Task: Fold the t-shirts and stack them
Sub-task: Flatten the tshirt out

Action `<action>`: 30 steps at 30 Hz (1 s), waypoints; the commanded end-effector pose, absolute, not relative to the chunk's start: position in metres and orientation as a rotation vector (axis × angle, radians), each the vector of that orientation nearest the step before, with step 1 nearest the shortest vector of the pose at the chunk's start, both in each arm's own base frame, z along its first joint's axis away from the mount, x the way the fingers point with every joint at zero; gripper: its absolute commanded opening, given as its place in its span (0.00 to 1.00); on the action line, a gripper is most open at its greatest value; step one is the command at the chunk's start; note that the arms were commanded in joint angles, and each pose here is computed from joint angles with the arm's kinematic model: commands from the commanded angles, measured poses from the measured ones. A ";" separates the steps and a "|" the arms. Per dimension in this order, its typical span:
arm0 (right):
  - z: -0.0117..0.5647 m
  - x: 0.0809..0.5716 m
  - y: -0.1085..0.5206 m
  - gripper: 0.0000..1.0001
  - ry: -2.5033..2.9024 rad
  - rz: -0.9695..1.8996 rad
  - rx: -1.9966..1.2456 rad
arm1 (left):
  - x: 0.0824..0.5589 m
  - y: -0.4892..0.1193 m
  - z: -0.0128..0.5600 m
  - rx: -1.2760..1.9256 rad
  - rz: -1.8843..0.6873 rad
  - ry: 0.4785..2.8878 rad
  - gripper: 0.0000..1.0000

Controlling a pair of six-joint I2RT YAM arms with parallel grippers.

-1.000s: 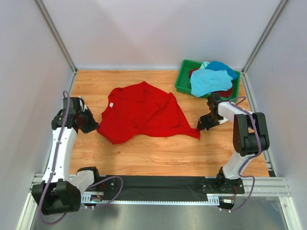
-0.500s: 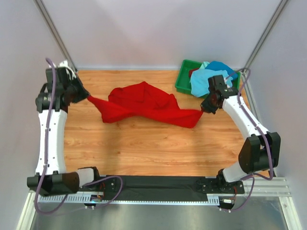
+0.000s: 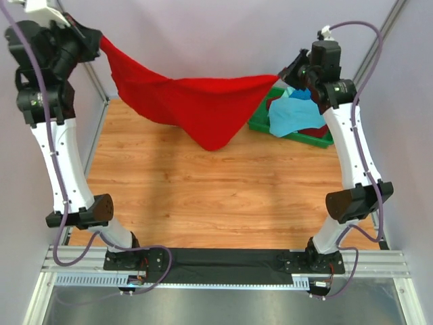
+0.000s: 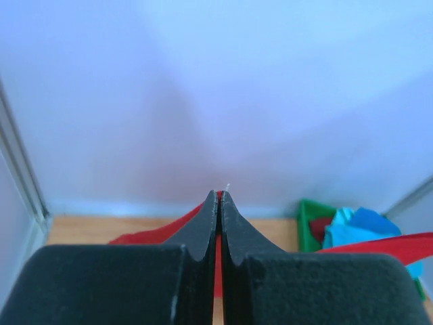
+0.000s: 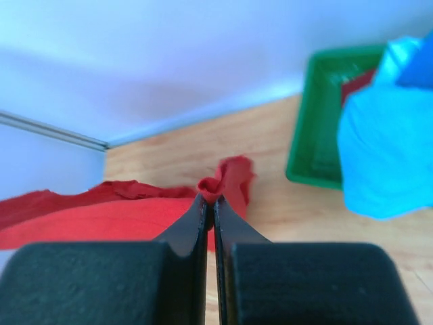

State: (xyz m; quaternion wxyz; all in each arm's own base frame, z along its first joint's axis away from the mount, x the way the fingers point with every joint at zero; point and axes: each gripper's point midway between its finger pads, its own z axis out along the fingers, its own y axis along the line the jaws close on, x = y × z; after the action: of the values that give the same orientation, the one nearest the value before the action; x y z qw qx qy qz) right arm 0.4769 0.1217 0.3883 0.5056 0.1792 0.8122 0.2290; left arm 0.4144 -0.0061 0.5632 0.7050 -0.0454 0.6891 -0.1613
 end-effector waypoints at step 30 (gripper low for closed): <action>0.098 0.124 0.074 0.02 2.605 0.328 0.682 | 0.156 0.020 0.145 -1.431 -0.273 2.025 0.00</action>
State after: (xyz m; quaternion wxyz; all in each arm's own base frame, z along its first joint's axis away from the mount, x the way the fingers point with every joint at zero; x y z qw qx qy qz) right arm 0.1401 0.0837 0.1035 0.2290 0.1957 0.9429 0.1420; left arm 0.1788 0.0214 0.1725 0.3755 -0.4770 0.7851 -0.1226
